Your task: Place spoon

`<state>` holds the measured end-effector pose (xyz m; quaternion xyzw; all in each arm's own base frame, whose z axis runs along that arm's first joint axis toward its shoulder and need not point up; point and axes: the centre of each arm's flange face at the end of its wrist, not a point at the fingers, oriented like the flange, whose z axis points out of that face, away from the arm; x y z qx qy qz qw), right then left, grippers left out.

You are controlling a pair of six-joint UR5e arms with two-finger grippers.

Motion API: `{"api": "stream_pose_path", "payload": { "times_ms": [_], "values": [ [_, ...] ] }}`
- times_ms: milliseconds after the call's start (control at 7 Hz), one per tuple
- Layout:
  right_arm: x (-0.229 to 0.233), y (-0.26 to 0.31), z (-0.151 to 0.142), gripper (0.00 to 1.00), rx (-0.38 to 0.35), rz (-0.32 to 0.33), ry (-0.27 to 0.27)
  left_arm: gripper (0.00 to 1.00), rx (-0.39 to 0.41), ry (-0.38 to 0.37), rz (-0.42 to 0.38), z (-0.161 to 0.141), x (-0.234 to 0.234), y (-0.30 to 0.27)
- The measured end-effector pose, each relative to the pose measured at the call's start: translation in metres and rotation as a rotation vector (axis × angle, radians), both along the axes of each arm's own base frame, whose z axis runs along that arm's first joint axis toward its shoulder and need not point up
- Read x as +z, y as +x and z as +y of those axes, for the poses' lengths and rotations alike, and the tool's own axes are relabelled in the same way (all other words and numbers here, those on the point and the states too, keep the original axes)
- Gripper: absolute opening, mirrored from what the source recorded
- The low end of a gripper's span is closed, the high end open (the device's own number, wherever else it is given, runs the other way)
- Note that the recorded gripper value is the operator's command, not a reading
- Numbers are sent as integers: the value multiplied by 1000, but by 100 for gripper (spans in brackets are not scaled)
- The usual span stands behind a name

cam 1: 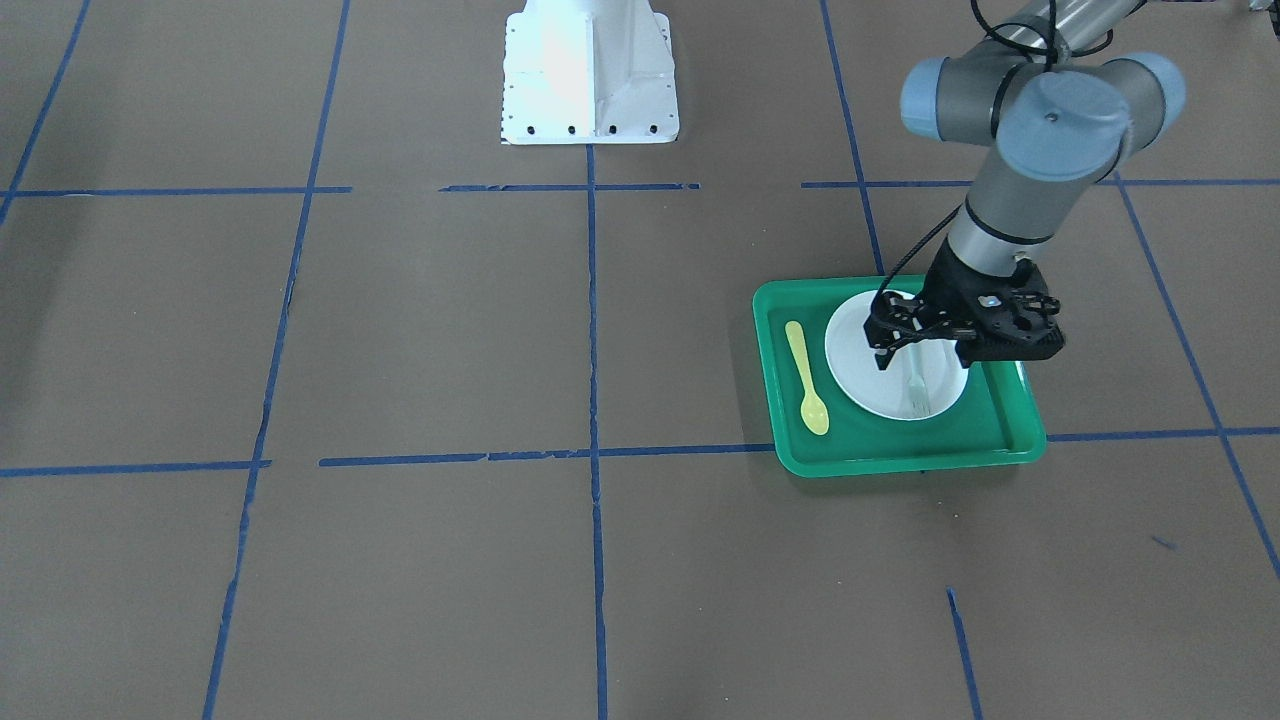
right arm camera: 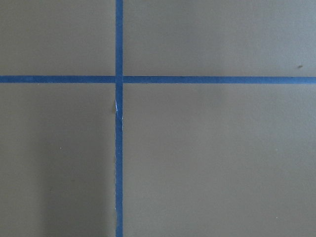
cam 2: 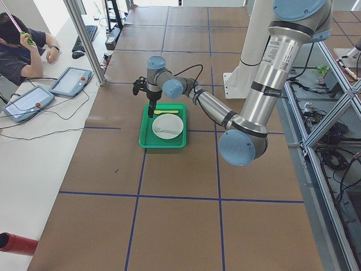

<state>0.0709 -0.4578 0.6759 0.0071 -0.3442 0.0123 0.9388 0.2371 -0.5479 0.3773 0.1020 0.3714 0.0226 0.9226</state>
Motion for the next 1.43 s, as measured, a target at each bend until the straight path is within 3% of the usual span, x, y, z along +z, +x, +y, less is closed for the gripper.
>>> {"api": "stream_pose_path", "payload": {
  "times_ms": [429,714,1000,1429],
  "values": [
    [0,0,0,100,0,0,1,100,133,27,-128,6,110,-181],
    [0,0,0,100,0,0,0,100,109,-55,-78,57,196,-280],
    [0,0,0,100,0,0,0,100,115,-95,-8,98,240,-309],
    [0,0,0,100,0,0,1,100,114,-101,6,110,248,-314]
  ]
}}
